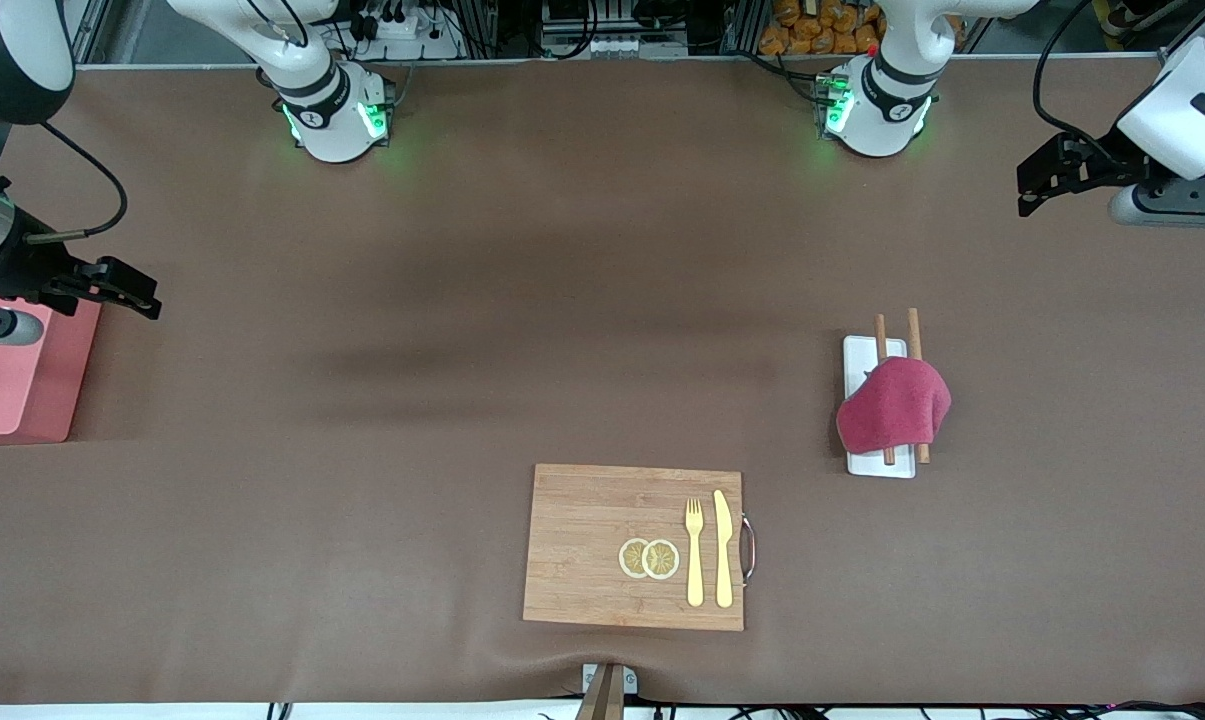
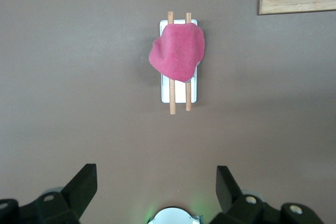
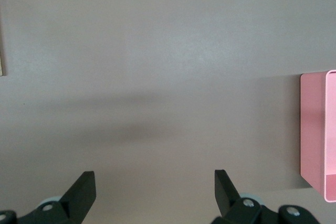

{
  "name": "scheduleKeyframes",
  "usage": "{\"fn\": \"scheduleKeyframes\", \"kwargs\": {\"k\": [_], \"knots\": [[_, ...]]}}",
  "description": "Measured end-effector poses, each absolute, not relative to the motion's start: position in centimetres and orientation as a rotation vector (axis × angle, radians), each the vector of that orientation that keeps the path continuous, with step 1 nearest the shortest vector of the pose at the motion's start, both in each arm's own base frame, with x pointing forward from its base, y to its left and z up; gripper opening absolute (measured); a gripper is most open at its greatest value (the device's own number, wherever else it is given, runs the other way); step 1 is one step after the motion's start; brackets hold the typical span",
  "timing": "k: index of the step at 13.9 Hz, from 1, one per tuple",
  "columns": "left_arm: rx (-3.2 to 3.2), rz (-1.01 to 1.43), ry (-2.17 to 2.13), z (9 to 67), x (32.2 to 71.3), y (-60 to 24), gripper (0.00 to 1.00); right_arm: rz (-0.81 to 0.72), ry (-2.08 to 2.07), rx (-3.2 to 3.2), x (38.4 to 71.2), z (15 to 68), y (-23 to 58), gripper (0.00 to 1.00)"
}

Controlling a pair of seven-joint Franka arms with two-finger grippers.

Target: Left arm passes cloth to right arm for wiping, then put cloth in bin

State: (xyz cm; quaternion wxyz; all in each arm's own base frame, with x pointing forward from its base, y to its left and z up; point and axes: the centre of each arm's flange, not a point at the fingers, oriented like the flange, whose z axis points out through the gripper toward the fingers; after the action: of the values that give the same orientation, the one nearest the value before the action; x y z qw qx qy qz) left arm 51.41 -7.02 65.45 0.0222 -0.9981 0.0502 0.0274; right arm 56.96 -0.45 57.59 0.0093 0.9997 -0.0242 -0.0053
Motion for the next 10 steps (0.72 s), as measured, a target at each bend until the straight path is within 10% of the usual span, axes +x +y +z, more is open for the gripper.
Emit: {"fn": "scheduleKeyframes", "kwargs": {"k": [10], "knots": [[-3.062,0.296,0.401,55.0,57.6,-9.0,1.0,-0.024,-0.082,3.122,57.0,57.4,-0.7,1.0]]}}
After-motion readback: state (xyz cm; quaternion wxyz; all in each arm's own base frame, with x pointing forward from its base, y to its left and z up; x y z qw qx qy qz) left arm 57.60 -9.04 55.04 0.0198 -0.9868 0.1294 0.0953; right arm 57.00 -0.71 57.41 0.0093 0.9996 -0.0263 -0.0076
